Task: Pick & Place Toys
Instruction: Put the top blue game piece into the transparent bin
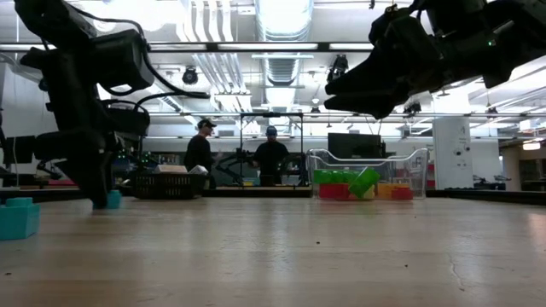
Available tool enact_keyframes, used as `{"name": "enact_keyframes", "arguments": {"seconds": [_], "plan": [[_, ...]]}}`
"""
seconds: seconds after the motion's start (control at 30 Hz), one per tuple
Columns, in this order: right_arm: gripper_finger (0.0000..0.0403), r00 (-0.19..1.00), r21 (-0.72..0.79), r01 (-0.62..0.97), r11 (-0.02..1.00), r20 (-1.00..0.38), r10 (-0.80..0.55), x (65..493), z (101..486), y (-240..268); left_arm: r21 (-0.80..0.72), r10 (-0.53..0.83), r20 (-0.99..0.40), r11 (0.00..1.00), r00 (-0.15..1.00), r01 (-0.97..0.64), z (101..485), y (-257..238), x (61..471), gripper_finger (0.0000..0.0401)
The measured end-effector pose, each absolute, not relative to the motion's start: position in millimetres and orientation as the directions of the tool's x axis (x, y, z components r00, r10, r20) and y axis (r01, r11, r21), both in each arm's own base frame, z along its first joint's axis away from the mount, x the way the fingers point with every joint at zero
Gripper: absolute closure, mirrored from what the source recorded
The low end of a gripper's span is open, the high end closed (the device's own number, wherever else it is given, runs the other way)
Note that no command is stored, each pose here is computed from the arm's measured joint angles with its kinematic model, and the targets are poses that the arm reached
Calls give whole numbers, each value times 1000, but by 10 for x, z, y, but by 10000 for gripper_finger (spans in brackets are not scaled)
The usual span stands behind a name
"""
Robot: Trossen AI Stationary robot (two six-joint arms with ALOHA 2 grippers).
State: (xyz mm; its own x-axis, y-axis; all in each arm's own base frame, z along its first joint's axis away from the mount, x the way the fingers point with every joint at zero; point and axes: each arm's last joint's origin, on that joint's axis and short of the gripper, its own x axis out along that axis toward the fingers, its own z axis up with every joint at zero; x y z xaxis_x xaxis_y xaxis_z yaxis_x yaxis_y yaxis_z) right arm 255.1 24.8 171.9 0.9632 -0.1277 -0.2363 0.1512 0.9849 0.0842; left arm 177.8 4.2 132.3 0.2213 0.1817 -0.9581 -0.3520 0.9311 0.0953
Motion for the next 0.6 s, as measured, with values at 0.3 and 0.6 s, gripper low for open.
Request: {"name": "enact_keyframes", "arguments": {"seconds": [0.3,0.6], "plan": [[113,964,60,145,988,-235,-128,2555,1724,249,117,208,-950,929,235,-350,1342,47,1799,267],[113,972,43,135,990,-199,-124,2561,1758,257,58,211,-861,944,463,-324,1503,39,1952,267]]}}
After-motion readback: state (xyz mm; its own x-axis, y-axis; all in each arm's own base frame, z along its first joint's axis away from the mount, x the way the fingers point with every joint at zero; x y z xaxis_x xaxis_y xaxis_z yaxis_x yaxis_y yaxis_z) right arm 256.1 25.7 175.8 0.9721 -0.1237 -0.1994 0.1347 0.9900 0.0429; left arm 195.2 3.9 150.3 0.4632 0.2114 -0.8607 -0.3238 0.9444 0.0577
